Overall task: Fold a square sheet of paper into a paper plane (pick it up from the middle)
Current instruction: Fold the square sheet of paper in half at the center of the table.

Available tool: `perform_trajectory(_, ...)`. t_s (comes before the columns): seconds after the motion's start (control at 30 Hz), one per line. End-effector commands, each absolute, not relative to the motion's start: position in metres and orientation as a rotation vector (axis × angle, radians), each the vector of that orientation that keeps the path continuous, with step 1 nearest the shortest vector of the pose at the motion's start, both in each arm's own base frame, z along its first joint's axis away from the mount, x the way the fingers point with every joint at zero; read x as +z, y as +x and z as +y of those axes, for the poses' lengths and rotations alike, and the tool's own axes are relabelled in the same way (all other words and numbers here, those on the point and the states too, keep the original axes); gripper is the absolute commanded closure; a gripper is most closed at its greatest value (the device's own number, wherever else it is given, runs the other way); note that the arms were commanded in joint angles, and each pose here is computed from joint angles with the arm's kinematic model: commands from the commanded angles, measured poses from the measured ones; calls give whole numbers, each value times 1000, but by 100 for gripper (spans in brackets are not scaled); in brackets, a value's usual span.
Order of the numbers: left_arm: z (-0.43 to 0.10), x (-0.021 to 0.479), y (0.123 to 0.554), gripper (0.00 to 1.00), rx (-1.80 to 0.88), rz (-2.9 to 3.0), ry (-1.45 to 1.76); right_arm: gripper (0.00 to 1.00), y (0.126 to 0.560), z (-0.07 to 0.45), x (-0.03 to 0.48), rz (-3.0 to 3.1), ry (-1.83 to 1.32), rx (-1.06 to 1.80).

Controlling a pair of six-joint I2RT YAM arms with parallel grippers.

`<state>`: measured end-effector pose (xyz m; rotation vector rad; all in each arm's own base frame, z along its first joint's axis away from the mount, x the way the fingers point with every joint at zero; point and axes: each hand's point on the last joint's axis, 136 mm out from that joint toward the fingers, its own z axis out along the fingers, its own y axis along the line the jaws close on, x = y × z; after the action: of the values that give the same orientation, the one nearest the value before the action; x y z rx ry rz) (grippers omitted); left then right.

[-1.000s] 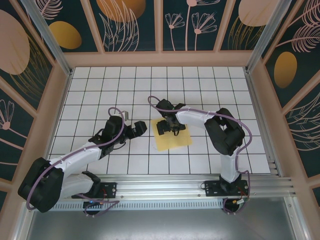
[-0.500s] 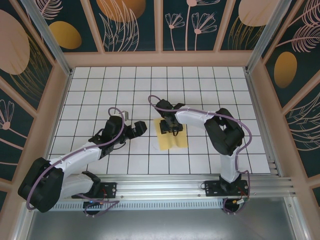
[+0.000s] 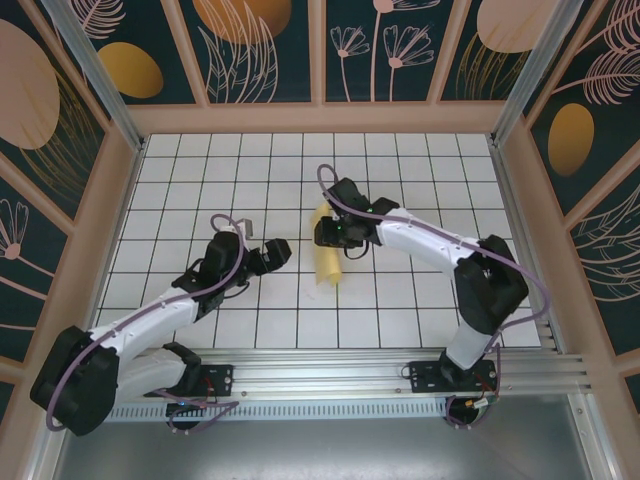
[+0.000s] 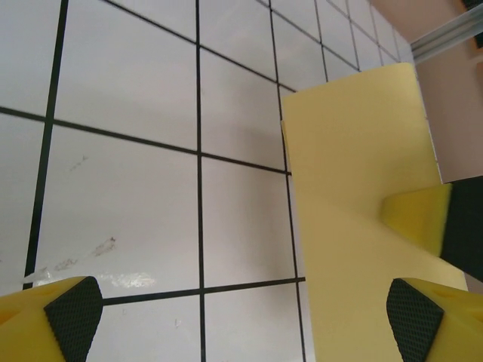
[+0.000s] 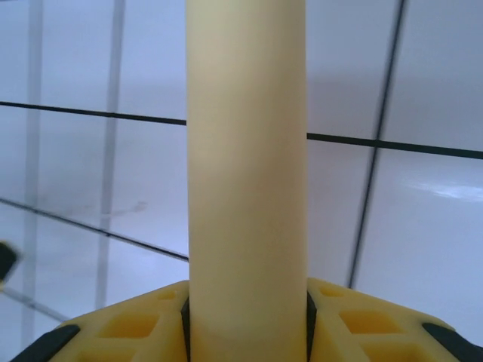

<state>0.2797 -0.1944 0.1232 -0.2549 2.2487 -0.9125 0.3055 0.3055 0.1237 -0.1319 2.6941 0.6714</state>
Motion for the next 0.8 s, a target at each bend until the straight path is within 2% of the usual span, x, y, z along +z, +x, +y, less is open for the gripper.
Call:
perform_trajectory(0.0,-192,141,284,1,-907,2193,-261,59,303,326,149,2614,-74,1011)
perform_trajectory(0.13,-195,149,282,1,-947,2161,-240,59,308,321,138,2569,87,1174)
perform_trajectory(0.27,-202,159,279,1,-1041,2095,-210,58,306,315,110,2574,208,1205)
perform_trajectory(0.5,-211,154,274,1,-1064,2141,-149,54,293,281,59,2683,327,993)
perform_trajectory(0.6,-215,152,274,1,-1074,2155,-133,45,288,266,55,2696,324,896)
perform_trajectory(0.67,-218,153,274,1,-1086,2156,-112,34,286,259,57,2705,313,869)
perform_trajectory(0.77,-225,151,273,2,-1114,2173,-71,31,284,244,60,2715,311,791)
